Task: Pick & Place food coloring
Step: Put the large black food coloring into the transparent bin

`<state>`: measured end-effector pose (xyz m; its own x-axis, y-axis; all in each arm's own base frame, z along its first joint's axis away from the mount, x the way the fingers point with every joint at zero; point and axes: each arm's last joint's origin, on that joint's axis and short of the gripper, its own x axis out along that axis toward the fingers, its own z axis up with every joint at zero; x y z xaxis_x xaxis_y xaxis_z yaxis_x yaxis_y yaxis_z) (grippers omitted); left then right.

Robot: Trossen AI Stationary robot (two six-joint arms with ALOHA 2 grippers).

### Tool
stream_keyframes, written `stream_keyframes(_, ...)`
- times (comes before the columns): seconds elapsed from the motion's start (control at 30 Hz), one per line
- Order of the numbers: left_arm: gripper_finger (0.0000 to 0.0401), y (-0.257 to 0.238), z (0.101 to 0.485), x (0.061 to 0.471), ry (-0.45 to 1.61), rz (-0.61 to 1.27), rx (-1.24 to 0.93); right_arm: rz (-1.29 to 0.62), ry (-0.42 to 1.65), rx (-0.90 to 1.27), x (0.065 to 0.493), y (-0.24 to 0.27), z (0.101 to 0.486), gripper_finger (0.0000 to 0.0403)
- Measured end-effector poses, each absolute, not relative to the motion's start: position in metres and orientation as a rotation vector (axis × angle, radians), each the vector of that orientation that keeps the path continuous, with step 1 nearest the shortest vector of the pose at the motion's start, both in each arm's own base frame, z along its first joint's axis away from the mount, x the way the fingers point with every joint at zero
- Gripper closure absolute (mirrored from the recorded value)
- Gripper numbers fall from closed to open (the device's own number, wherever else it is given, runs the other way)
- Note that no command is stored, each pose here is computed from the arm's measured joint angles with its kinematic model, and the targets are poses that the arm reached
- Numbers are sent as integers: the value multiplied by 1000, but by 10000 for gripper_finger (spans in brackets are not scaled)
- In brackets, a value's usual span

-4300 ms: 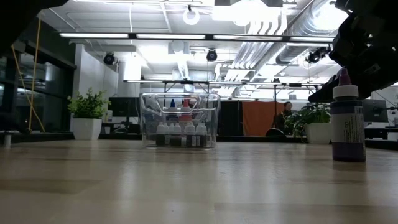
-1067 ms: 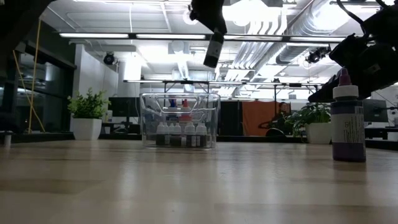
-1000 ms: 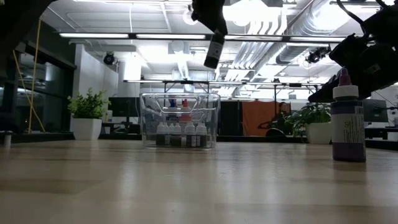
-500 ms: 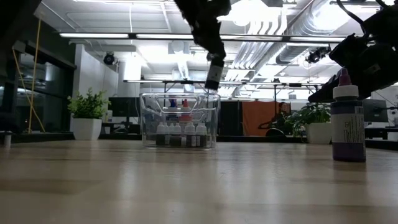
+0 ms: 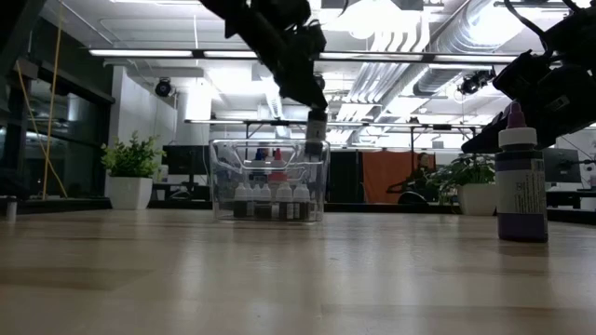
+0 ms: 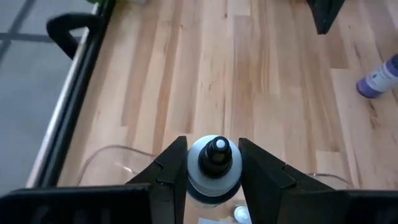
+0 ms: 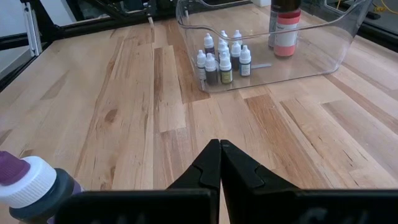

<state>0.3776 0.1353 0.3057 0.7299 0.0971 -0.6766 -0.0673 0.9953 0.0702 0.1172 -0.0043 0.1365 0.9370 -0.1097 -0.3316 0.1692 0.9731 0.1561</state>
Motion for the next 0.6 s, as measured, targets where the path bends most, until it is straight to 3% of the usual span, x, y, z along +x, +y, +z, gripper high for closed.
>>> stream_keyframes(0.6,297,171,275,359,749,31,-105,-144,327,184,117,-4,137,402)
